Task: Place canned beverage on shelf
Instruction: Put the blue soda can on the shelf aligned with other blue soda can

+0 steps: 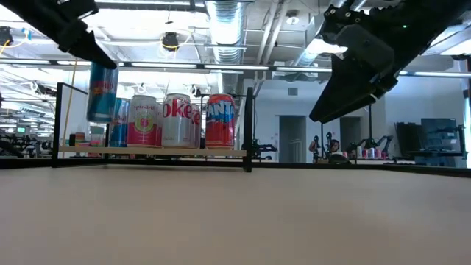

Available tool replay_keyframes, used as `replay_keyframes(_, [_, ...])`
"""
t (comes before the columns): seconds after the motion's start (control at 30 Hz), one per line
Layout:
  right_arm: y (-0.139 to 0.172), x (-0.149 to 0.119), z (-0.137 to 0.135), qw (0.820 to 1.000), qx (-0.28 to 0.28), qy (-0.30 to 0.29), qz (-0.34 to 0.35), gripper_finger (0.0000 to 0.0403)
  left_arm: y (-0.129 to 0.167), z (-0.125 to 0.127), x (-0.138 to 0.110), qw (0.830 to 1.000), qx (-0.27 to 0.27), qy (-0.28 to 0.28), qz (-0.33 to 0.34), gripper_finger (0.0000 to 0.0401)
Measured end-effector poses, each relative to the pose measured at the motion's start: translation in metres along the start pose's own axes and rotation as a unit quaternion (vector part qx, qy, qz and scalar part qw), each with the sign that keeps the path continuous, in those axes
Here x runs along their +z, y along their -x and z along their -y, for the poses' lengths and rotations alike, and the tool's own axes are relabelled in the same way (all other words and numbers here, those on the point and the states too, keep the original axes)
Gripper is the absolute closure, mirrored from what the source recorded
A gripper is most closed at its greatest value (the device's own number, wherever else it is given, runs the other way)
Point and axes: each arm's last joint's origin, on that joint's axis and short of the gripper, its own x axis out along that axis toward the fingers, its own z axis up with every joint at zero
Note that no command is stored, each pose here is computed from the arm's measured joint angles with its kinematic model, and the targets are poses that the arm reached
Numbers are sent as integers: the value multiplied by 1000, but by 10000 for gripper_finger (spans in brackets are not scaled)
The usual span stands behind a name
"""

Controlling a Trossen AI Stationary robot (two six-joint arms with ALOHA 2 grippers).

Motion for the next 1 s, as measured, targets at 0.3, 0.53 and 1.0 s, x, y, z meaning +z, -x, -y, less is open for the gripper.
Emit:
replay_keyframes(0.3, [0, 0, 0, 1000, 1, 0, 0, 117, -12, -19, -4, 1000, 7, -11, -22, 166])
replay_keyframes(0.53, [0, 0, 0, 1000, 1, 1, -1, 117, -37, -33, -3, 999, -4, 25, -33, 166])
replay_keyframes(1.0, [5, -4, -6, 1000, 23, 0, -7, 117, -51, -51, -16, 994, 13, 71, -83, 166])
